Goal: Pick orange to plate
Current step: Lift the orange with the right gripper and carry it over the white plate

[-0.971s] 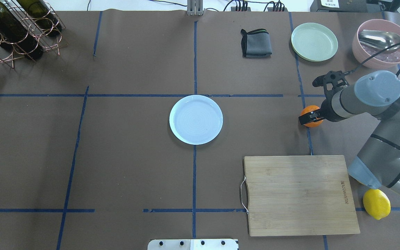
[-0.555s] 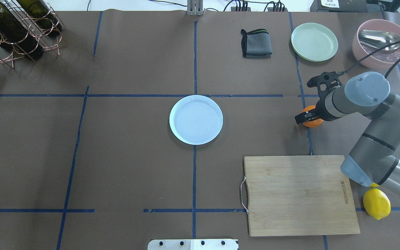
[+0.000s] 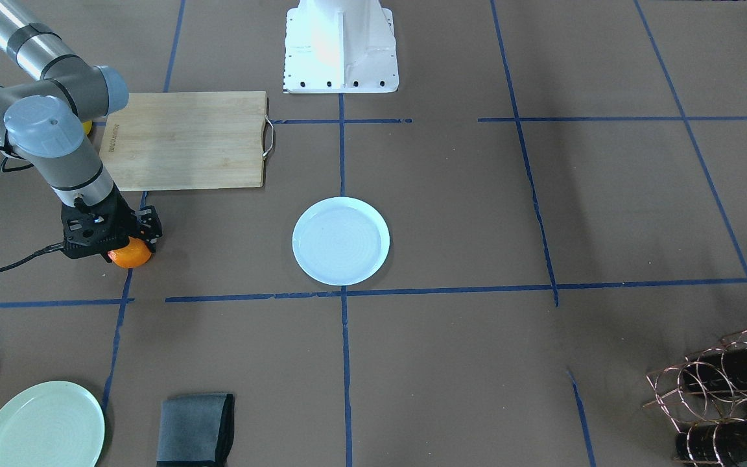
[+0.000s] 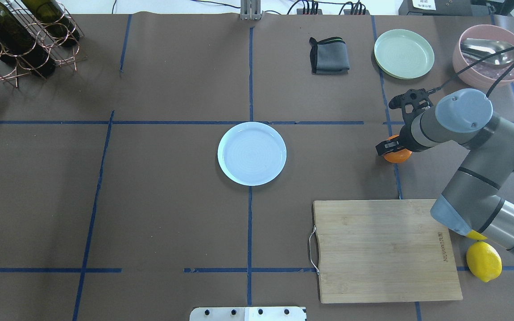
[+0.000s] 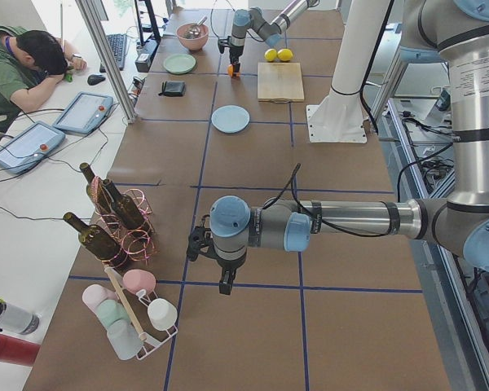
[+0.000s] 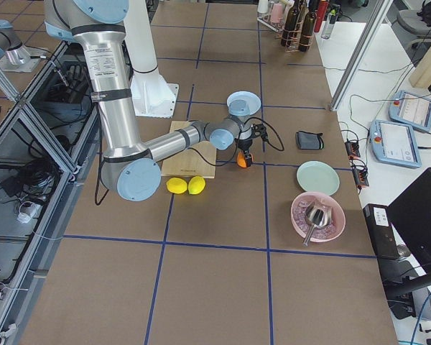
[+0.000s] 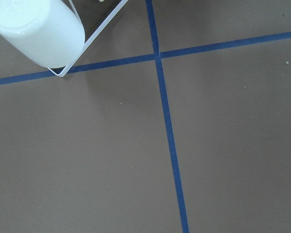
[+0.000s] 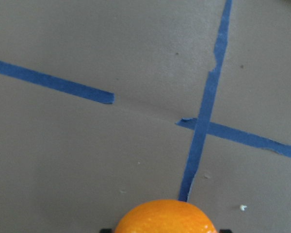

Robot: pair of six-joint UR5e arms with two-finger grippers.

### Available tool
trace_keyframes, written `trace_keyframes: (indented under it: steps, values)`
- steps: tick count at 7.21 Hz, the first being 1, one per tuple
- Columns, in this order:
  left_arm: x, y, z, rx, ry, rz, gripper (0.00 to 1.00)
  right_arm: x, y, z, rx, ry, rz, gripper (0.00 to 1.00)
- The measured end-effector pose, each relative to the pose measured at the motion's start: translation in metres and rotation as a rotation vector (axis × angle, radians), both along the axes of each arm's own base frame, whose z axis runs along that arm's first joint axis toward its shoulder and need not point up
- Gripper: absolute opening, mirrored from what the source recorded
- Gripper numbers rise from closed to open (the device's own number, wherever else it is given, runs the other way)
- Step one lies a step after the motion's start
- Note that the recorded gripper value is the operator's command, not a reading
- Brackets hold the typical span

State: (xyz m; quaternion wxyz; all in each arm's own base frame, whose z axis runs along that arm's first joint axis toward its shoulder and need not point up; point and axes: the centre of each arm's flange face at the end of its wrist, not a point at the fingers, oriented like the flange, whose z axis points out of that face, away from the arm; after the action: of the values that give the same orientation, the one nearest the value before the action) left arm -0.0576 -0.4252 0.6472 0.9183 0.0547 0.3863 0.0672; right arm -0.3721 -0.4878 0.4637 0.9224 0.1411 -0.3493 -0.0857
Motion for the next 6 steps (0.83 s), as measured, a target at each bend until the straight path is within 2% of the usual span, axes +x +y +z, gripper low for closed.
trace_keyframes:
  steps: [2,4,6]
  values:
    - [0.0,0.0,0.0,0.001,0.0,0.0,1.0,-0.021,-0.01,-0.049,0.002,-0.055,0.026,0.2]
    - [0.0,0.0,0.0,0.0,0.0,0.0,1.0,-0.077,-0.019,-0.141,-0.068,-0.089,0.072,0.23]
    - [0.0,0.001,0.0,0.001,0.001,-0.001,1.0,-0.152,-0.03,-0.22,-0.122,-0.08,0.152,0.25]
